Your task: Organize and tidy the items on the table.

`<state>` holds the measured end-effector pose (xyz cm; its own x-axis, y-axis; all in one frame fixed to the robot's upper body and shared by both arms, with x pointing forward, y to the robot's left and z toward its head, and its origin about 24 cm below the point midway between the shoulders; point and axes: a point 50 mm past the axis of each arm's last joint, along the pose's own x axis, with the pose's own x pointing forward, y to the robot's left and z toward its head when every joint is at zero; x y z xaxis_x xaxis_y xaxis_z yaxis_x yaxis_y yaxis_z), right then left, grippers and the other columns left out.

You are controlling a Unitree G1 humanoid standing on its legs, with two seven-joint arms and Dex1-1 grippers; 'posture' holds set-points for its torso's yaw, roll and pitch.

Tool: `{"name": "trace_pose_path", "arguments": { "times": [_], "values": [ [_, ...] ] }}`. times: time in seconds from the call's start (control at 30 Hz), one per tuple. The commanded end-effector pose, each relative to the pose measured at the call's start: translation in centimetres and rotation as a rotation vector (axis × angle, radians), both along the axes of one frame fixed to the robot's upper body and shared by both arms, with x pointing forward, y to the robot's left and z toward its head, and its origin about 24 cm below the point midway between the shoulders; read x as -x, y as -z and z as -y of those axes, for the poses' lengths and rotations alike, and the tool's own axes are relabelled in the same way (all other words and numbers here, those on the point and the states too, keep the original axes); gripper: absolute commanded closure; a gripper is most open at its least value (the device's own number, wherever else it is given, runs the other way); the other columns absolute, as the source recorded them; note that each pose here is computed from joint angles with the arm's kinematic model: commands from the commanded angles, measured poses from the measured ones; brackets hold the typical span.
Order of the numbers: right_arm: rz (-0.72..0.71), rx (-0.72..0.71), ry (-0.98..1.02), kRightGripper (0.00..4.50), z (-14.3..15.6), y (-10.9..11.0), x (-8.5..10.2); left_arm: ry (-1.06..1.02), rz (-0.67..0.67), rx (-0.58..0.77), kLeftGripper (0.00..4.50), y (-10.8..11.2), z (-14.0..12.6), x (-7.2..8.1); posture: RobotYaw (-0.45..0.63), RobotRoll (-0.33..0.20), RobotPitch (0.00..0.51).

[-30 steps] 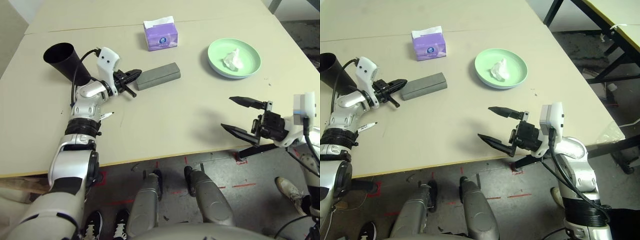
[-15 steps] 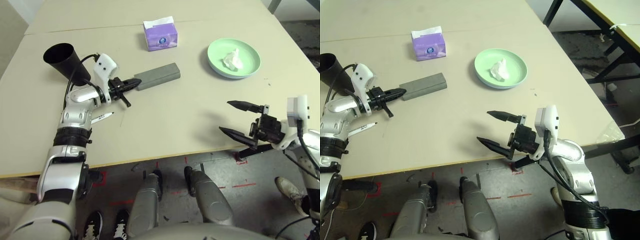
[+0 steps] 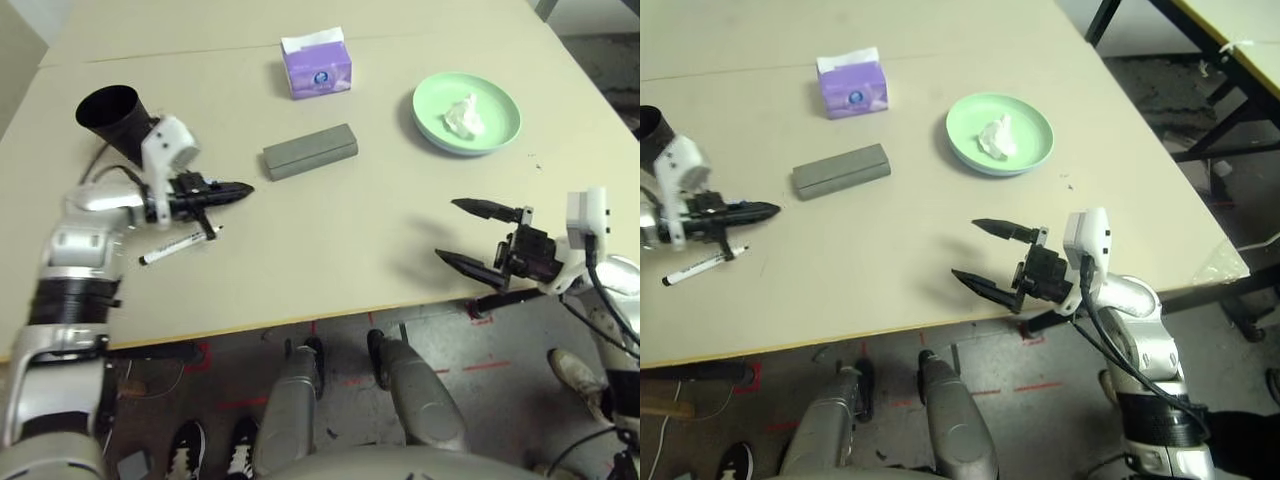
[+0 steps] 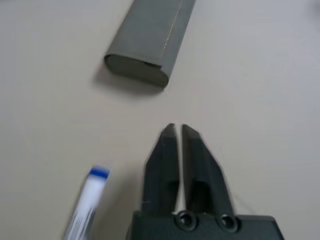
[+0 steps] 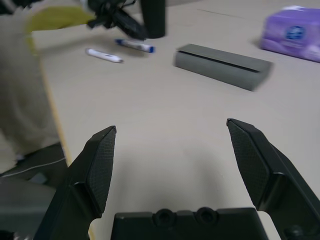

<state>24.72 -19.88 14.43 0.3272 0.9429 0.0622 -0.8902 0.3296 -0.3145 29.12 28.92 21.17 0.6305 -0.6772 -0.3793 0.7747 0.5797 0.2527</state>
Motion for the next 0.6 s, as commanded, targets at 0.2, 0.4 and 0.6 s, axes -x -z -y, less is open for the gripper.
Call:
{"name": "trace_pose_path", "arguments": {
  "times": [0.2,0.4,0.6],
  "values": [
    [0.049,0.043,-0.243,0.0,-3.5,0.2,-0.3,0.084,-0.124,-0.173,1.19,-5.5,-0.3,3.6,-0.15,0.0,0.278],
    [0.048,0.041,-0.341,0.0,-5.3,0.0,0.1,0.116,-0.255,-0.375,0.03,-7.8,-0.9,5.4,-0.13,0.0,0.284],
    [0.052,0.018,-0.351,0.0,-6.5,-0.3,0.0,0.122,-0.339,-0.528,0.03,-7.6,-1.4,5.7,-0.13,0.0,0.29]
  ]
}}
